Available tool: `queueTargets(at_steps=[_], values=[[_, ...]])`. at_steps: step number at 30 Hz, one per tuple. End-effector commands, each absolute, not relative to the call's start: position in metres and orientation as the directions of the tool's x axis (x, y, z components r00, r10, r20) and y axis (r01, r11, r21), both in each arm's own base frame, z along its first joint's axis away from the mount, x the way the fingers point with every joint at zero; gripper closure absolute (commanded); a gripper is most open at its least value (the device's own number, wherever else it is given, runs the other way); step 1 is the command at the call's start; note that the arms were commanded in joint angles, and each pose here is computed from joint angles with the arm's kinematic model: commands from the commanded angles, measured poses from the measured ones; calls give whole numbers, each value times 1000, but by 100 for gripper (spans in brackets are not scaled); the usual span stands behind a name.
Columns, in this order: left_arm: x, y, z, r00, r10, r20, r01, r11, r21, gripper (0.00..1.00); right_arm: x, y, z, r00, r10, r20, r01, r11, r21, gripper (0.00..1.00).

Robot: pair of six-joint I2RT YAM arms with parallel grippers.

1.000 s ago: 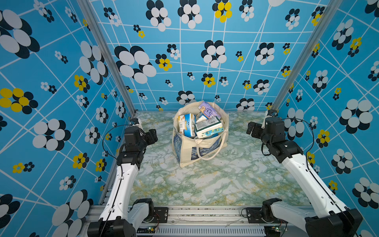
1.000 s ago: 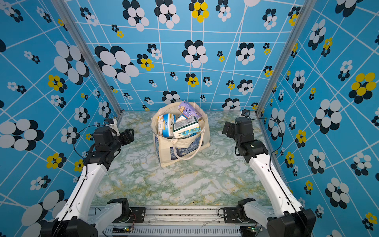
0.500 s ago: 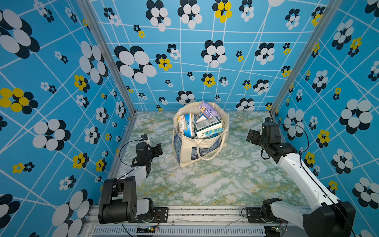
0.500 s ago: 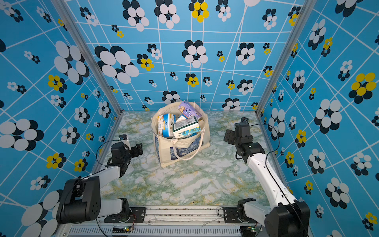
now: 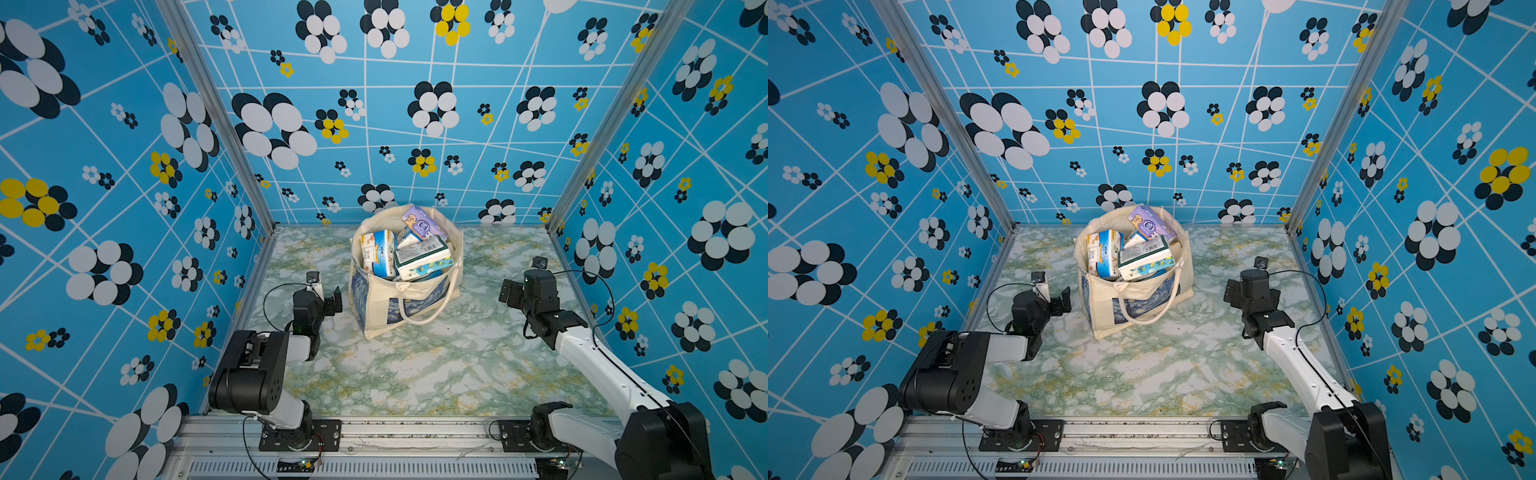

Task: Put tissues into the canvas bag
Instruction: Reset both arms

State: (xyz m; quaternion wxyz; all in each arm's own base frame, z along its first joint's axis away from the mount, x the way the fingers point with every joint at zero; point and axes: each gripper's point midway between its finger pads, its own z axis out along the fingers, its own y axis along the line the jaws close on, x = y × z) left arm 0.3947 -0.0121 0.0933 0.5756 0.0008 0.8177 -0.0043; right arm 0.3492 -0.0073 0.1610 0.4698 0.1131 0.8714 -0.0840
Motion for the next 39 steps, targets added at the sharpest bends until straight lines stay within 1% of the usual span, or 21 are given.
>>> queueTargets(at_steps=[1, 3, 5, 9, 11, 13, 17, 18, 19, 20, 22, 23, 25, 39], values=[[398, -6, 97, -327, 12, -945, -16, 1000, 18, 1, 360, -22, 169, -427, 36, -903, 316, 942, -111, 1], [399, -6, 97, -328, 12, -944, -15, 1000, 18, 1, 360, -24, 158, -418, -2, -909, 312, 939, -146, 1], [398, -6, 97, -330, 11, -944, -16, 1000, 18, 1, 361, -24, 152, -394, -17, -919, 307, 940, -149, 1], [398, -6, 96, -330, 11, -944, -15, 1000, 17, 1, 367, -16, 142, -295, -19, -955, 271, 957, -103, 1], [398, -6, 96, -330, 11, -944, -14, 1000, 17, 1, 372, -10, 136, -257, -55, -965, 233, 965, -117, 1], [398, -6, 96, -331, 9, -944, -13, 1000, 14, 1, 374, -14, 131, -219, -67, -973, 252, 960, -122, 1], [399, -6, 96, -331, 7, -944, -9, 1000, 11, 1, 373, -25, 111, -197, -10, -980, 270, 961, -65, 1], [398, -6, 96, -332, 7, -943, -9, 1000, 10, 1, 373, -34, 110, -170, 2, -985, 291, 956, -48, 1], [399, -6, 96, -331, 6, -943, -9, 1000, 10, 1, 372, -34, 109, -177, 6, -984, 288, 956, -46, 1], [398, -6, 96, -333, 6, -943, -9, 1000, 10, 1, 373, -35, 104, -216, 20, -976, 285, 957, -43, 1], [398, -6, 96, -333, 6, -943, -9, 1000, 10, 1, 389, -40, 98, -283, 64, -957, 267, 963, -15, 1], [399, -6, 96, -333, 6, -943, -7, 1000, 9, 1, 393, -32, 96, -310, 49, -950, 215, 976, -20, 1], [399, -6, 96, -333, 6, -943, -7, 1000, 9, 1, 395, -27, 96, -307, 44, -951, 181, 983, -13, 1], [399, -6, 96, -333, 6, -943, -7, 1000, 9, 1, 395, -24, 96, -307, 32, -951, 162, 987, -19, 1]])
